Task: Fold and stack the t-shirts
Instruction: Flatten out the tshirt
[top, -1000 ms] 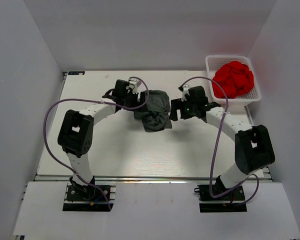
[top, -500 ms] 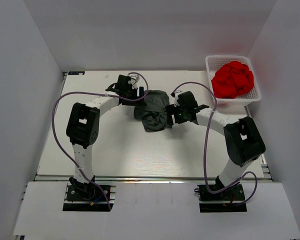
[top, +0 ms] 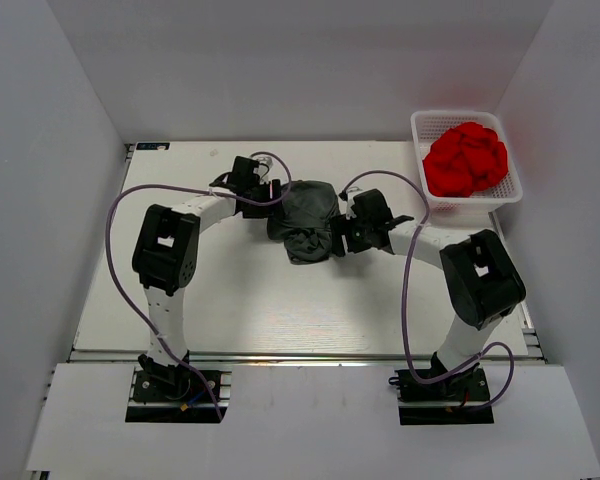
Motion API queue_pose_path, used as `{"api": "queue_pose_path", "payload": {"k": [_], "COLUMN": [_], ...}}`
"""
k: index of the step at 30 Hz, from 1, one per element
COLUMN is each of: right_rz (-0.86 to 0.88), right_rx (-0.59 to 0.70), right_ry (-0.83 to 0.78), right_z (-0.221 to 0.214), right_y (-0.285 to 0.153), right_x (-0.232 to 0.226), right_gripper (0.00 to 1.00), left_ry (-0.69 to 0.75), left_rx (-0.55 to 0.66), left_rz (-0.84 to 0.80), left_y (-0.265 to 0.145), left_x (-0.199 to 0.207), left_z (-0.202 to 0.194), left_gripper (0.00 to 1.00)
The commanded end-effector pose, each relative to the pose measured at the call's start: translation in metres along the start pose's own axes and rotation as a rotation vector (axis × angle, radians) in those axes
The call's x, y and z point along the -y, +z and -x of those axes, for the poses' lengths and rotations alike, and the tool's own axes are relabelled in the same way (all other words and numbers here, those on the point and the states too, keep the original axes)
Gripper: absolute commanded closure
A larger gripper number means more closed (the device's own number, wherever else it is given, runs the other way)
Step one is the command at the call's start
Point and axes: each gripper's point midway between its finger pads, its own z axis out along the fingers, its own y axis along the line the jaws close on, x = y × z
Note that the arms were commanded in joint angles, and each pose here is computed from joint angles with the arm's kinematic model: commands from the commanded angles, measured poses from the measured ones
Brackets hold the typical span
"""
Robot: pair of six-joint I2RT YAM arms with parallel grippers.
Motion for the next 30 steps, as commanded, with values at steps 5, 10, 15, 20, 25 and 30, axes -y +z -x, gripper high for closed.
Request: {"api": "queue_pose_path", "payload": {"k": [5, 10, 15, 20, 25, 30], "right_rz": [0.048, 0.064, 0.049, 0.032, -0.148, -0.453], "right_rx": [0.005, 0.012, 0.022, 0.035, 0.146, 0.293], "right_ry": [-0.005, -0.002, 0.018, 0.039, 0.133, 0.200], "right_z": [-0.006, -0.009, -0.009, -0.004, 0.018, 0.058], "right_y": [0.009, 0.017, 0.023, 0.026, 0.008, -0.048], "right_x": [-0.011, -0.016, -0.015, -0.013, 0.015, 0.067], "right_gripper": [0.29, 0.32, 0.52, 1.00, 1.00, 1.00], "left_ry": [-0.024, -0.020, 0.003, 0.061, 0.081, 0.101], "left_rx": [0.073, 0.098, 0.175, 0.246, 0.289, 0.359], "left_rz": [-0.116, -0.151, -0.183, -0.198, -0.138, -0.027], "left_y": [0.006, 0.008, -0.012, -0.040, -0.065, -0.105], "left_x": [0.017, 0.020, 0.031, 0.040, 0.038, 0.028], "left_z": [0.029, 0.041, 0.061, 0.079, 0.096, 0.113], "left_gripper": [0.48, 1.00, 1.00, 1.00, 1.00, 1.00]}}
